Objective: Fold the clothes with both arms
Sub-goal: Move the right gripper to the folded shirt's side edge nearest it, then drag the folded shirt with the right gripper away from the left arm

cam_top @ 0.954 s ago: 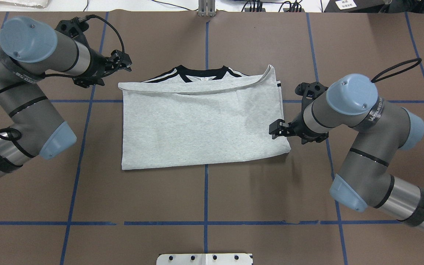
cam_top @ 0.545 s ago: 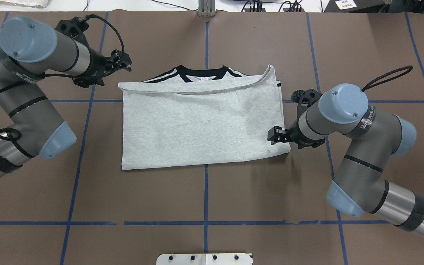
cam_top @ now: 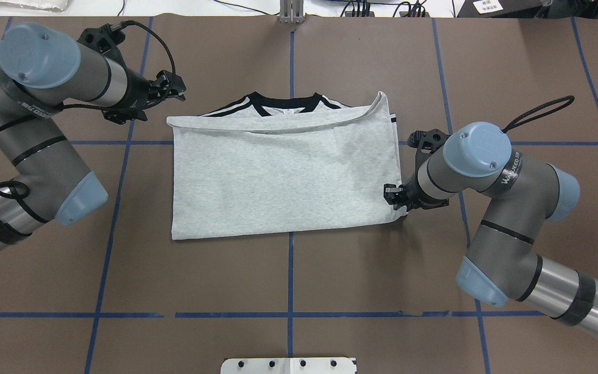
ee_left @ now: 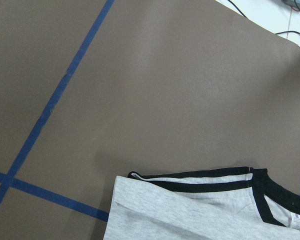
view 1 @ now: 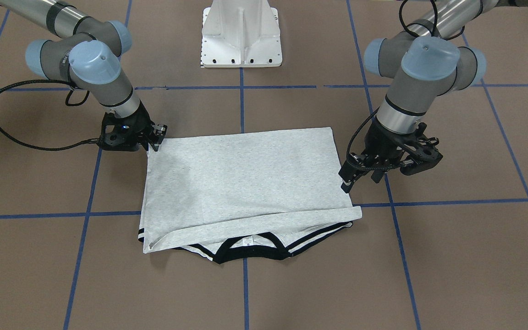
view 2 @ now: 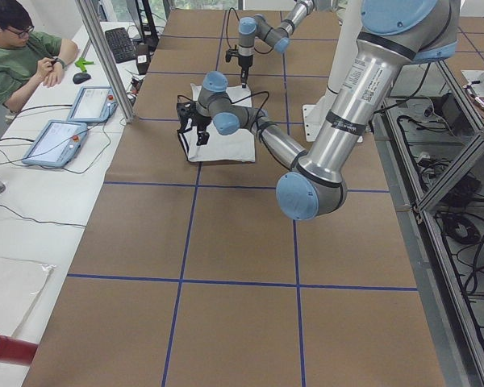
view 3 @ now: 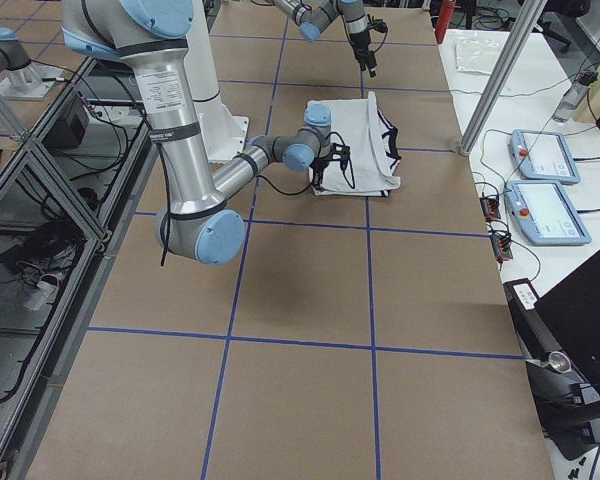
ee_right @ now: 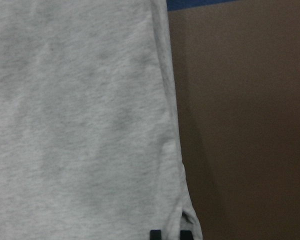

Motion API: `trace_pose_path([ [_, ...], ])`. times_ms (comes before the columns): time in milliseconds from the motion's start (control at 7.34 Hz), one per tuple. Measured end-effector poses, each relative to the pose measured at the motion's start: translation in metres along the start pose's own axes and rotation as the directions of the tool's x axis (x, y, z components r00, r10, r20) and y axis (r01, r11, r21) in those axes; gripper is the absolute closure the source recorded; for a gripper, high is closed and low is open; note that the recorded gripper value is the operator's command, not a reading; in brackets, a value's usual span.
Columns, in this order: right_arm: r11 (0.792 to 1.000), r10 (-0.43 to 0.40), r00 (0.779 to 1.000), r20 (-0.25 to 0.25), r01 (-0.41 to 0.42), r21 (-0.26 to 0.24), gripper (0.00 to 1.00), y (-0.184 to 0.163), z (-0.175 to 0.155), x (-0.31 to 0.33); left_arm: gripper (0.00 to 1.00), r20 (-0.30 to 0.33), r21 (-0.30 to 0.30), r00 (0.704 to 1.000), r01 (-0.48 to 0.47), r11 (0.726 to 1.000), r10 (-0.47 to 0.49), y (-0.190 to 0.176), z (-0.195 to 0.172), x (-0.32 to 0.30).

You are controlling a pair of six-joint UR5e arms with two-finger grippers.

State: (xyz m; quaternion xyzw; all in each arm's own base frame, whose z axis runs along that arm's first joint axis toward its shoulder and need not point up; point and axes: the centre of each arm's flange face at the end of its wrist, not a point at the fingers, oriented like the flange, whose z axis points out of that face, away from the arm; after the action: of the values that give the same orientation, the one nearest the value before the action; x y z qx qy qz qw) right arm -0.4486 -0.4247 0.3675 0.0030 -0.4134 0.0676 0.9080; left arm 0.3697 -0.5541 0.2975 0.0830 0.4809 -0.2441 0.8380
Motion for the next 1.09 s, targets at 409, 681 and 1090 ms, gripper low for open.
trace_pose_path([
  [409, 1.000, -0.005, 1.000, 0.017, 0.005, 0.000, 1.00, 0.010, -0.022, 0.018, 0.01, 0.000, 0.000, 1.000, 0.000, 1.000, 0.000, 0.000, 0.000, 0.000],
  [681, 1.000, -0.023, 0.999, 0.029, 0.023, 0.002, 1.00, 0.041, -0.061, 0.062, 0.01, -0.001, 0.000, 1.000, -0.001, 1.000, 0.001, 0.001, 0.000, 0.001],
  [1090, 0.991, -0.081, 0.997, 0.008, 0.081, -0.108, 1.00, 0.120, -0.096, 0.116, 0.01, -0.002, 0.001, 1.000, -0.001, 1.000, 0.001, 0.001, 0.000, 0.001],
])
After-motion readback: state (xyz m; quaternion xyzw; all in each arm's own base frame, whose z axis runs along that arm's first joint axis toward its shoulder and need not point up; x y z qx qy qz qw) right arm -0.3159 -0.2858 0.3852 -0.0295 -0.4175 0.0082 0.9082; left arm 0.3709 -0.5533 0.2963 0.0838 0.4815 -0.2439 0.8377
